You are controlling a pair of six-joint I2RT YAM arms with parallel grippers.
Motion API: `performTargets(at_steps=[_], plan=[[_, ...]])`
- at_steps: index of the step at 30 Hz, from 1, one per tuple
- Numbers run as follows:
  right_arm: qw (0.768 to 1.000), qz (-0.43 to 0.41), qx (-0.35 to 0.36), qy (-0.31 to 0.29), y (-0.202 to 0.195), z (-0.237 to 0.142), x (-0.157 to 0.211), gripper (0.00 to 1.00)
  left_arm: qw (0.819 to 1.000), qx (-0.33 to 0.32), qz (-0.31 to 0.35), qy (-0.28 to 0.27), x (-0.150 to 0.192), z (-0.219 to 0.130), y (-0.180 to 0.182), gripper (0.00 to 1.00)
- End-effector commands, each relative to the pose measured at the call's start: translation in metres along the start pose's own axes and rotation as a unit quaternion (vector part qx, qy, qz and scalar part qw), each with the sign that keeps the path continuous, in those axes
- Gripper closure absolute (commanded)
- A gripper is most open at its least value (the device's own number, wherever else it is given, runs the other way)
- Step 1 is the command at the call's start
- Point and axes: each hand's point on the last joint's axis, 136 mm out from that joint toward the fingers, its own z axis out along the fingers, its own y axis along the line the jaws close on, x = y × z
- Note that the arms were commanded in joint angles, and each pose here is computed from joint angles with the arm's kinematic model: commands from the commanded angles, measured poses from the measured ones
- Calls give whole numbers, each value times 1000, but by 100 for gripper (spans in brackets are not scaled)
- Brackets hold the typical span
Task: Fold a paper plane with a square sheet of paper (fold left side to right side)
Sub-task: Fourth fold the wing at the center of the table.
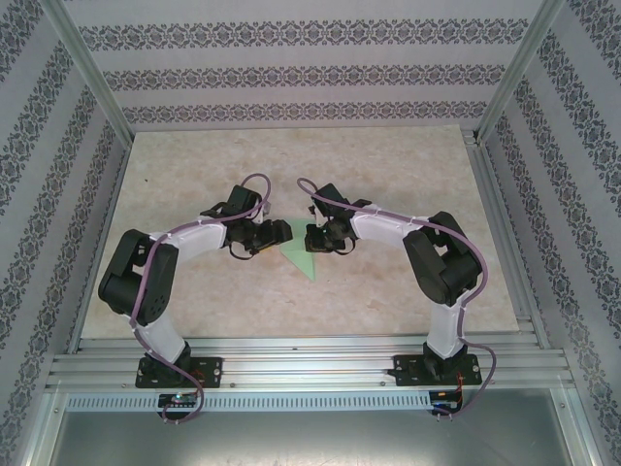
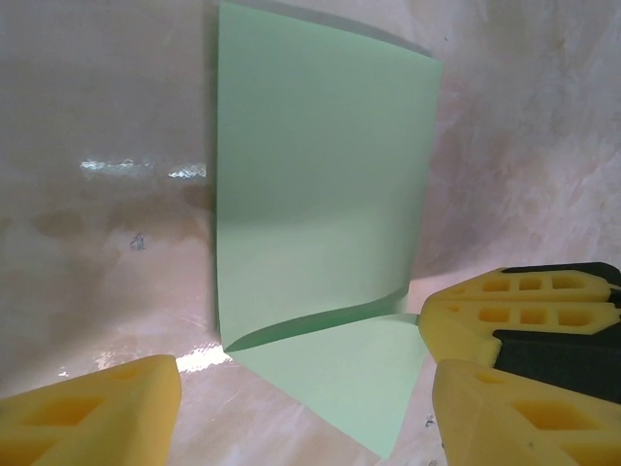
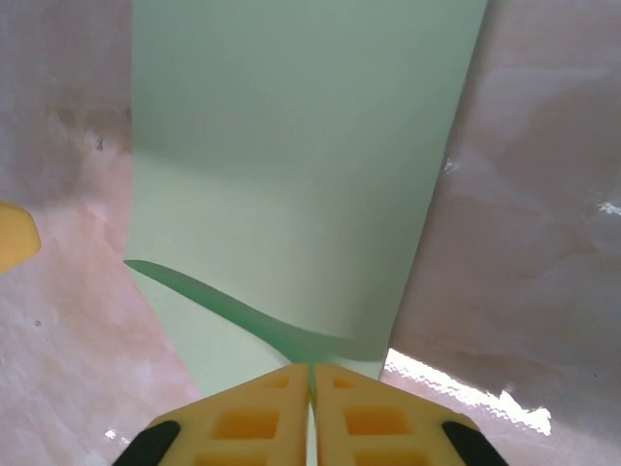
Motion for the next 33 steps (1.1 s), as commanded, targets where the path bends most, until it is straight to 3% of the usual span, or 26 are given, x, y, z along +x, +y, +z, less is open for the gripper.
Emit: performTargets(at_steps=[1,11,19,27,30,33], plan=[[1000,2,-2,6,-5,1,0,95,1000,9,-11,6,-5,3,-3,30],[1000,10,15,7,-18,-1,4,99,999,14,-21,22,-3,11,-3,30],[1000,12,11,8,-17,0,3,99,999,28,-19,25,-4,15,-11,39],[1000,12,11,8,-17,1,3,99,999,36,-18,32,-4,21,-18,58],[1000,6,12,-4,-15,-5,-1,98,999,36,-20,32,-4,22,-20,71],[999,-9,24,-47,-15,-24,-11,85,999,34,-28,29,-5,21,-22,84]])
